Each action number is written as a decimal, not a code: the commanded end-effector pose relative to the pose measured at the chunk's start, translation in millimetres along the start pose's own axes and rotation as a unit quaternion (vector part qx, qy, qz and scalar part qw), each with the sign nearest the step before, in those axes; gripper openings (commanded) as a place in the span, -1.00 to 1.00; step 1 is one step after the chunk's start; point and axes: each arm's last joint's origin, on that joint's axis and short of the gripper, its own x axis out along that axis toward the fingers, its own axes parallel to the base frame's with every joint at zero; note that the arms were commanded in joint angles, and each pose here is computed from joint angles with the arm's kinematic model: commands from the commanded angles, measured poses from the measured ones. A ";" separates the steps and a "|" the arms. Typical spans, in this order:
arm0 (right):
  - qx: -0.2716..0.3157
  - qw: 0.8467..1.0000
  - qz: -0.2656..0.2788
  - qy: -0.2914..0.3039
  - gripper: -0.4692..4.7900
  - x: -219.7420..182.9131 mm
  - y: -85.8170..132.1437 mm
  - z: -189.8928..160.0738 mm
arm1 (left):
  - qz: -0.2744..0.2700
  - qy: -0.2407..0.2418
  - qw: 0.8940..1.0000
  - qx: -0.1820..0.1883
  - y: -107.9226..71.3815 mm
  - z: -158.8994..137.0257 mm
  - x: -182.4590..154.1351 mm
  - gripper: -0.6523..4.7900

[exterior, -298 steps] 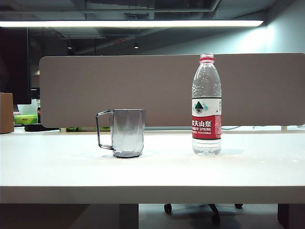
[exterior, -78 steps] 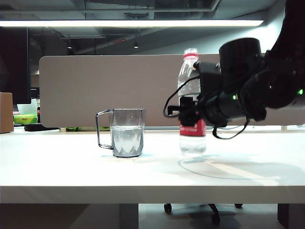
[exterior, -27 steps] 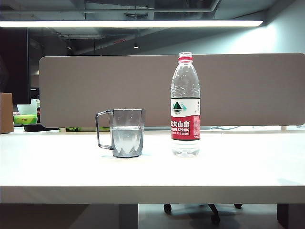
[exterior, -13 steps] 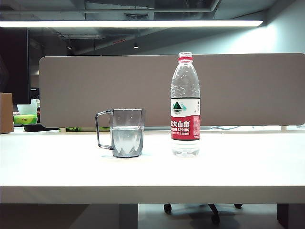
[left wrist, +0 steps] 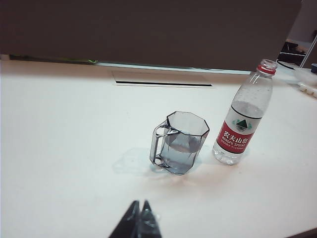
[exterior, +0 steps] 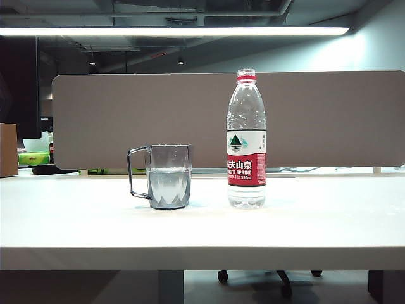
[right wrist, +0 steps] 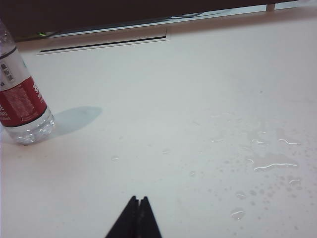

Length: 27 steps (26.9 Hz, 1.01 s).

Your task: Pick up the mineral water bottle on the table and pour water into the mug until it's half full.

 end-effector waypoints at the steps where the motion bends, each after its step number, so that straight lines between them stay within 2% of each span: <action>1: 0.002 1.000 0.001 -0.008 -0.84 0.1 0.2 0.9 | -0.003 -0.005 1.000 0.003 -0.3 1.4 0.0 -0.78; 5: 0.002 1.000 0.001 -0.008 -0.84 0.1 0.2 0.9 | -0.003 -0.006 1.000 0.004 -0.3 1.3 0.1 -0.78; 6: 0.002 1.000 0.001 -0.008 -0.84 0.1 0.2 0.9 | 0.016 -0.019 0.998 0.053 1.6 1.0 1.5 -0.78; 11: 0.002 1.000 0.001 -0.008 -0.84 0.1 0.2 0.9 | 0.111 -0.102 0.985 0.079 17.3 -12.3 17.2 -0.78; 14: 0.002 1.000 0.001 -0.007 -0.84 0.1 0.1 0.8 | 0.160 -0.133 0.975 0.080 27.0 -27.9 25.7 -0.78; 18: 0.002 1.000 0.001 -0.007 -0.84 0.2 0.1 0.6 | 0.216 -0.154 0.963 0.053 37.2 -48.4 32.5 -0.78; 19: 0.002 1.000 0.001 -0.007 -0.84 0.2 0.1 0.6 | 0.224 -0.156 0.961 0.050 38.9 -52.6 33.6 -0.78; 20: 0.002 1.000 0.001 -0.006 -0.84 0.2 0.1 0.5 | 0.230 -0.136 0.962 0.046 40.0 -56.4 34.4 -0.78; 27: 0.002 1.000 0.001 -0.006 -0.84 0.2 0.1 0.5 | 0.232 -0.099 0.967 0.040 41.4 -63.4 35.7 -0.78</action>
